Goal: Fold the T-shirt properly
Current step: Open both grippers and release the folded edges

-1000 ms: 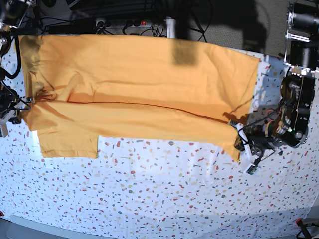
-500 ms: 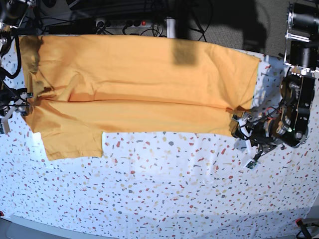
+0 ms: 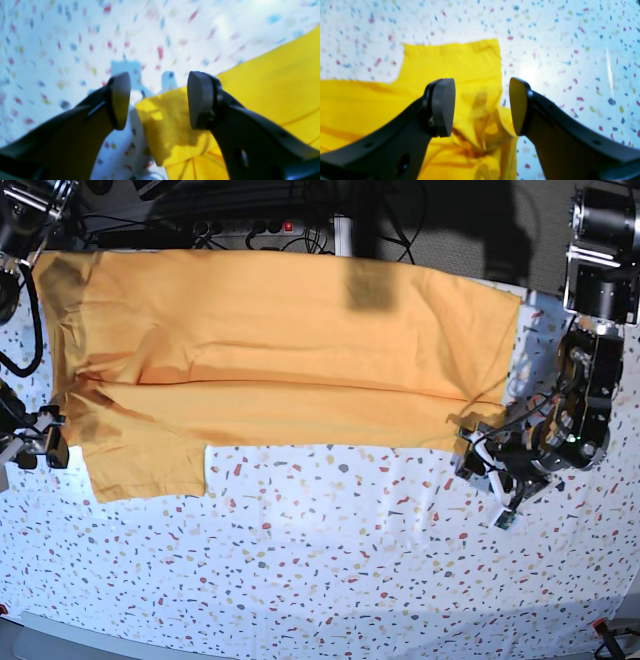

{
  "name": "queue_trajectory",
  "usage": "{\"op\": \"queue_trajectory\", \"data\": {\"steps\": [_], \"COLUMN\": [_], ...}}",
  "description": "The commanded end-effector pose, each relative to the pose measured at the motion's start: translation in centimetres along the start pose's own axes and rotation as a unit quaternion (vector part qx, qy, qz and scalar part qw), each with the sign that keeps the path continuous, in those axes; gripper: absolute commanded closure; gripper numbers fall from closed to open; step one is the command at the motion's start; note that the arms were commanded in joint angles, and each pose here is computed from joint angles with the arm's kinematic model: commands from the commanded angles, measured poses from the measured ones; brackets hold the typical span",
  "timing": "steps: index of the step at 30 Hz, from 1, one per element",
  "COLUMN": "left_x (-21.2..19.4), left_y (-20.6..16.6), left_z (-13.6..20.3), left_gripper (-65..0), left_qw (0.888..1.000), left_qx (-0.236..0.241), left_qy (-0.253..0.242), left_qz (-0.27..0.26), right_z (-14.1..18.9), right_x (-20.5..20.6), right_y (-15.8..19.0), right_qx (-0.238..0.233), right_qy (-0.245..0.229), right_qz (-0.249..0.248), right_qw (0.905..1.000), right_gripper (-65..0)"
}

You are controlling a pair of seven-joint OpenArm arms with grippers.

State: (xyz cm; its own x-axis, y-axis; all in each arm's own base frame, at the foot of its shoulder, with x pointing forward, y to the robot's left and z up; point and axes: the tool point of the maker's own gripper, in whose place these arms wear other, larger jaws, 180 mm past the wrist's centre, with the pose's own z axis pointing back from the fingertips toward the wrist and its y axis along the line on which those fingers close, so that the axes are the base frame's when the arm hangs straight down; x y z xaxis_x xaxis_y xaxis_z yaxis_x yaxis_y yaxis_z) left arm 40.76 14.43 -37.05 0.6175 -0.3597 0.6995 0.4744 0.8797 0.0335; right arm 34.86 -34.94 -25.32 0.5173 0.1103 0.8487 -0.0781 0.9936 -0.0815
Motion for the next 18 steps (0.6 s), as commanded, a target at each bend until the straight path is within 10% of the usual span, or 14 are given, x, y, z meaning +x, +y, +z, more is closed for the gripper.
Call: {"op": "queue_trajectory", "data": {"steps": [1, 10, 18], "left_x": [1.3, -1.5, -0.8], "left_y": [1.1, 1.3, 1.0], "left_z": [0.1, -1.1, -1.1], "left_gripper": [-35.5, -34.2, -7.6], "left_qw": [1.000, 0.999, 0.999], "left_qx": [0.010, 0.000, -0.011], "left_qy": [-0.014, 0.021, 0.007], "left_qz": [0.002, 0.038, 0.050], "right_z": [0.6, 0.6, 0.6], "right_x": [2.6, 4.8, 4.8], "right_y": [-0.5, 0.1, 0.1], "right_qx": [-0.004, 0.016, 0.016], "right_qy": [-0.035, -0.063, -0.063], "right_qz": [0.009, -0.004, -0.004], "right_qw": [0.9993, 0.9978, 0.9978], "right_gripper": [-34.5, -34.5, -34.5]}}
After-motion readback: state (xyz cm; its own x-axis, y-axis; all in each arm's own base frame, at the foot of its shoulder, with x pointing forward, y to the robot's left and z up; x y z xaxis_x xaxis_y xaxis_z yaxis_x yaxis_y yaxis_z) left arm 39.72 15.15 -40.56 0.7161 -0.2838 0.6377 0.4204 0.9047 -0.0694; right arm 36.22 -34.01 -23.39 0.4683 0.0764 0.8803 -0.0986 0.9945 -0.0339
